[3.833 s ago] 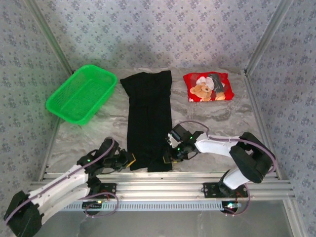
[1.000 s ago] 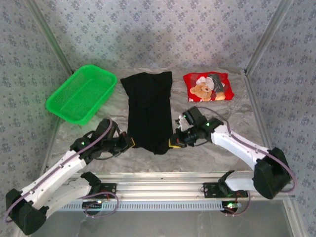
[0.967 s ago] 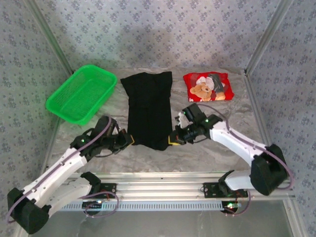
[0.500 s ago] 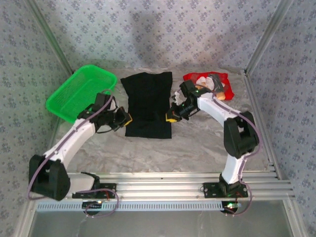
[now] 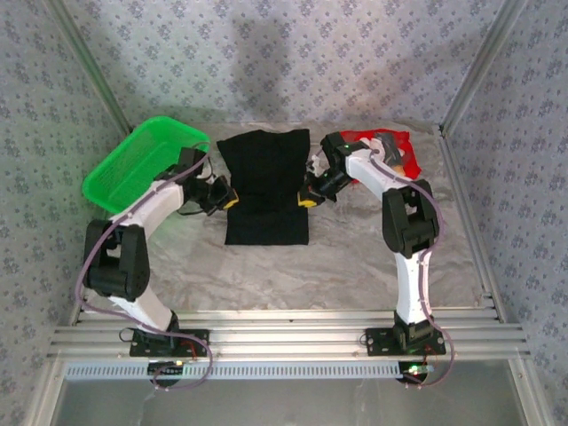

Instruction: Fold and stack the t-shirts

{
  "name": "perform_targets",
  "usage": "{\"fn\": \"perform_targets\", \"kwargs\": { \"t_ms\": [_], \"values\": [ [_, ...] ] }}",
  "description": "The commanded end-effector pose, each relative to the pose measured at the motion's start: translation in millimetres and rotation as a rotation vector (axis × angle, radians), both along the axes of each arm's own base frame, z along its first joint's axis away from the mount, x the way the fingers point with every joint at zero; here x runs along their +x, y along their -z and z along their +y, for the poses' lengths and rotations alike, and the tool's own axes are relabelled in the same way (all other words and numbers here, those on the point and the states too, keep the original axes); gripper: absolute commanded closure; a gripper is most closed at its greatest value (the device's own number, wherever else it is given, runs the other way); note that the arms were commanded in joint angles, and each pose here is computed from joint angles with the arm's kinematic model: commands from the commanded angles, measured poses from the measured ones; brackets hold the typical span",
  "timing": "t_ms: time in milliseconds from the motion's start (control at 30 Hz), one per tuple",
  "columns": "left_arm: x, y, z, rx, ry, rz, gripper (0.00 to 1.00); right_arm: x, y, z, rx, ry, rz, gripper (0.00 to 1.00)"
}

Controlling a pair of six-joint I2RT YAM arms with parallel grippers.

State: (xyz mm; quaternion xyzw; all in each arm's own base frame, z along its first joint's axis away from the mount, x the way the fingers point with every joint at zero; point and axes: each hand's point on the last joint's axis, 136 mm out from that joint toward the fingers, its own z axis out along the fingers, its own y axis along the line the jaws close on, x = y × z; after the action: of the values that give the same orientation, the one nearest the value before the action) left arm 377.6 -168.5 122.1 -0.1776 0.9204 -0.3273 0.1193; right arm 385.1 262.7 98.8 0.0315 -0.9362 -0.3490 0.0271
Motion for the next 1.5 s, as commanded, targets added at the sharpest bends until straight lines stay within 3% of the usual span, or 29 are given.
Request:
{"fn": "perform_targets", "kwargs": {
  "t_ms": [0, 333, 467, 533, 633, 800, 900, 1000, 1167, 1267, 1467],
  "values": [
    [18.9, -9.4, -5.6, -0.029, 0.039, -0.054, 1.00, 10.0, 5.1, -3.5, -0.011, -0.005, 0.019, 1.00],
    [52.5, 23.1, -6.1, -0.036, 0.037, -0.016, 1.00, 41.1, 38.7, -3.1, -0.027, 0.038, 0.061, 0.98],
    [63.0, 36.4, -8.9, -0.044, 0.038, 0.008, 1.00, 60.1, 44.4, -3.7, -0.001, 0.091, 0.059, 0.89],
    [71.6, 34.2, -11.0, -0.074, 0.024, 0.000, 0.91, 72.7, 42.0, -1.6, 0.050, 0.133, 0.061, 0.82],
    [89.5, 12.6, -14.3, -0.150, -0.020, -0.038, 0.72, 99.7, 18.7, 4.8, 0.179, 0.203, 0.021, 0.71],
    [119.8, -56.6, -12.9, -0.280, -0.102, -0.156, 0.62, 152.6, -58.7, 0.3, 0.364, 0.322, -0.159, 0.58],
    [128.3, -97.0, -1.3, -0.336, -0.159, -0.237, 0.57, 161.5, -93.3, -12.2, 0.407, 0.360, -0.216, 0.55],
    [117.9, -121.3, 10.0, -0.326, -0.166, -0.283, 0.52, 145.0, -108.8, -22.4, 0.386, 0.344, -0.242, 0.51],
    [65.4, -117.8, 28.9, -0.172, -0.137, -0.272, 0.45, 87.4, -96.4, -41.5, 0.296, 0.311, -0.225, 0.49],
    [23.3, -98.9, 36.1, -0.130, -0.131, -0.243, 0.36, 36.8, -72.2, -47.3, 0.207, 0.249, -0.202, 0.39],
    [-49.7, -46.5, 41.5, -0.101, -0.097, -0.158, 0.27, -54.3, -9.7, -44.6, 0.118, 0.168, -0.114, 0.30]
  ]
}}
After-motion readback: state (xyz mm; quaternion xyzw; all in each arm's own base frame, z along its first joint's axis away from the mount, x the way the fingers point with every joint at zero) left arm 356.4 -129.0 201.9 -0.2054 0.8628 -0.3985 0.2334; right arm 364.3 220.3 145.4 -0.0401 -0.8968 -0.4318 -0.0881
